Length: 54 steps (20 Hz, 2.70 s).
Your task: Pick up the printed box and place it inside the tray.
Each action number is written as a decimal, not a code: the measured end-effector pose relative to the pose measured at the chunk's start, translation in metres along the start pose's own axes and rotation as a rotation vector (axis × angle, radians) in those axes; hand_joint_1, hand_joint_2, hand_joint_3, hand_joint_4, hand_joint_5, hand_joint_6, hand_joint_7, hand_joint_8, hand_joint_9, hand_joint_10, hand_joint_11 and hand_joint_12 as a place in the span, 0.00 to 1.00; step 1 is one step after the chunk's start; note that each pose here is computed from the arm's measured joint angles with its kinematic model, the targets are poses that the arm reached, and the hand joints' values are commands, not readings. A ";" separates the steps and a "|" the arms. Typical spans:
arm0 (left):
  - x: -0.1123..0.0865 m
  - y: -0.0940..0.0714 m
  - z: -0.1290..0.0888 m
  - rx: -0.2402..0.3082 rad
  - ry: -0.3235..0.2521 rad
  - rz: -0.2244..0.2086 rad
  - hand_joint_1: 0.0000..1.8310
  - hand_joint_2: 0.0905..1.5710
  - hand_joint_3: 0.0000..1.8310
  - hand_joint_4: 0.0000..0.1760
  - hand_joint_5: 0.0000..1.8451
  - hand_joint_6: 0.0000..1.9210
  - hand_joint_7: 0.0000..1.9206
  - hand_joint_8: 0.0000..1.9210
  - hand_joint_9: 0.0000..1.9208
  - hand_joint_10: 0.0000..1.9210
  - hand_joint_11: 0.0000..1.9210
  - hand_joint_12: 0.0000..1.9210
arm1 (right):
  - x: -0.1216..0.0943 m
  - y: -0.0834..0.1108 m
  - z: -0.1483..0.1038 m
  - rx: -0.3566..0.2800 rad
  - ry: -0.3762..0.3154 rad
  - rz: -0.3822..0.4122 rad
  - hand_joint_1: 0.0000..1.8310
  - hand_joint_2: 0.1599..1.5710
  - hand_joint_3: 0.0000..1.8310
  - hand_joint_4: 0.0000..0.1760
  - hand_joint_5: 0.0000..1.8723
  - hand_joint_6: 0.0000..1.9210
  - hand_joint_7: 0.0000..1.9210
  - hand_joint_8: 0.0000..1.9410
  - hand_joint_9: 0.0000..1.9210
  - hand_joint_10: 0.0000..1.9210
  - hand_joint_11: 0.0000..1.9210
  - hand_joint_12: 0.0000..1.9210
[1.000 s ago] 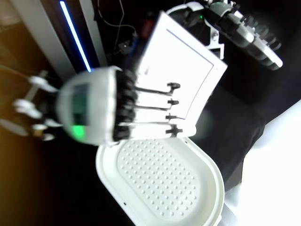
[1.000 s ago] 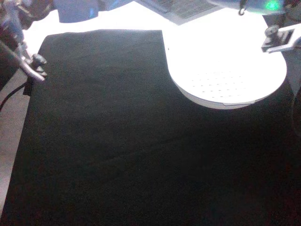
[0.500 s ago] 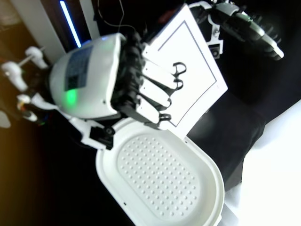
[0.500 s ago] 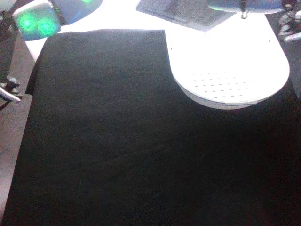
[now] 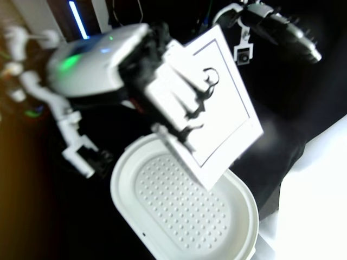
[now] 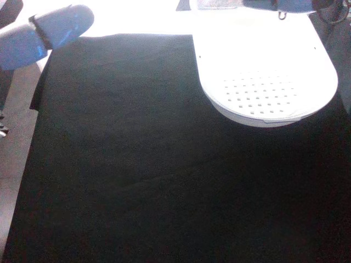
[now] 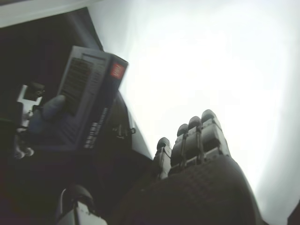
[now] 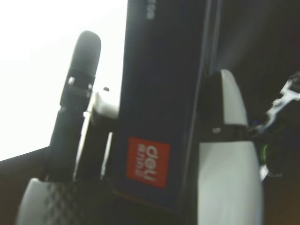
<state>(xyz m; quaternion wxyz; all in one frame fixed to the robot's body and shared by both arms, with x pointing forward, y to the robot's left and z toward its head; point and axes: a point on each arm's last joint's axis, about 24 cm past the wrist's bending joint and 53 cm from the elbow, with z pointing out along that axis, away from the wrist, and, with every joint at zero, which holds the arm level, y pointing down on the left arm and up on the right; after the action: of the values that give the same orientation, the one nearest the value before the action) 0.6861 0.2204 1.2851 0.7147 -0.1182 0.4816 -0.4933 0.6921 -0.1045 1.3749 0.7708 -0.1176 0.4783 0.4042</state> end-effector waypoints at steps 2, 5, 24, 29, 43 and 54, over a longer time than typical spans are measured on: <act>0.003 0.005 -0.007 -0.016 0.004 -0.003 0.00 0.48 0.00 1.00 0.00 0.00 0.00 0.00 0.00 0.00 0.00 0.00 | -0.003 -0.003 0.003 0.020 0.012 -0.097 0.67 0.73 0.00 0.00 0.47 0.46 0.45 0.76 0.44 0.86 0.42 0.96; 0.006 0.012 -0.020 -0.026 0.012 -0.026 0.00 0.49 0.00 1.00 0.00 0.00 0.00 0.00 0.00 0.00 0.01 0.00 | -0.006 0.017 0.010 -0.003 0.015 -0.293 0.69 0.68 0.00 0.00 0.55 0.33 0.52 0.66 0.54 0.79 0.50 0.91; -0.003 0.033 -0.046 -0.094 -0.043 -0.078 0.00 0.52 0.02 0.89 0.00 0.00 0.00 0.00 0.00 0.00 0.00 0.53 | 0.028 -0.032 0.003 0.134 0.143 -0.324 0.37 0.35 0.00 0.99 0.00 0.00 0.01 0.00 0.01 0.01 0.00 0.23; -0.002 0.038 -0.052 -0.111 -0.040 -0.087 0.01 0.50 0.00 0.83 0.00 0.00 0.00 0.00 0.00 0.00 0.00 0.97 | 0.030 -0.042 0.001 0.166 0.143 -0.302 0.33 0.33 0.00 1.00 0.00 0.00 0.00 0.00 0.00 0.00 0.00 0.00; -0.003 0.043 -0.056 -0.128 -0.042 -0.082 0.00 0.50 0.00 0.84 0.00 0.00 0.00 0.00 0.00 0.00 0.00 1.00 | 0.032 -0.047 -0.005 0.176 0.171 -0.308 0.40 0.29 0.00 1.00 0.00 0.00 0.00 0.00 0.00 0.00 0.00 0.00; 0.006 0.044 -0.059 -0.127 -0.030 -0.093 0.00 0.53 0.00 0.85 0.00 0.00 0.00 0.00 0.00 0.00 0.00 0.00 | 0.035 -0.031 -0.010 0.152 0.242 -0.580 0.38 0.29 0.00 1.00 0.00 0.00 0.00 0.00 0.00 0.00 0.00 0.00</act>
<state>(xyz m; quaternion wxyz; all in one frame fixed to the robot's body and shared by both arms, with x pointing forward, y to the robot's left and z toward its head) 0.6650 0.2545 1.2238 0.6891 -0.1928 0.4953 -0.4926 0.7160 -0.1121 1.3346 0.7979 -0.2383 0.5418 0.1141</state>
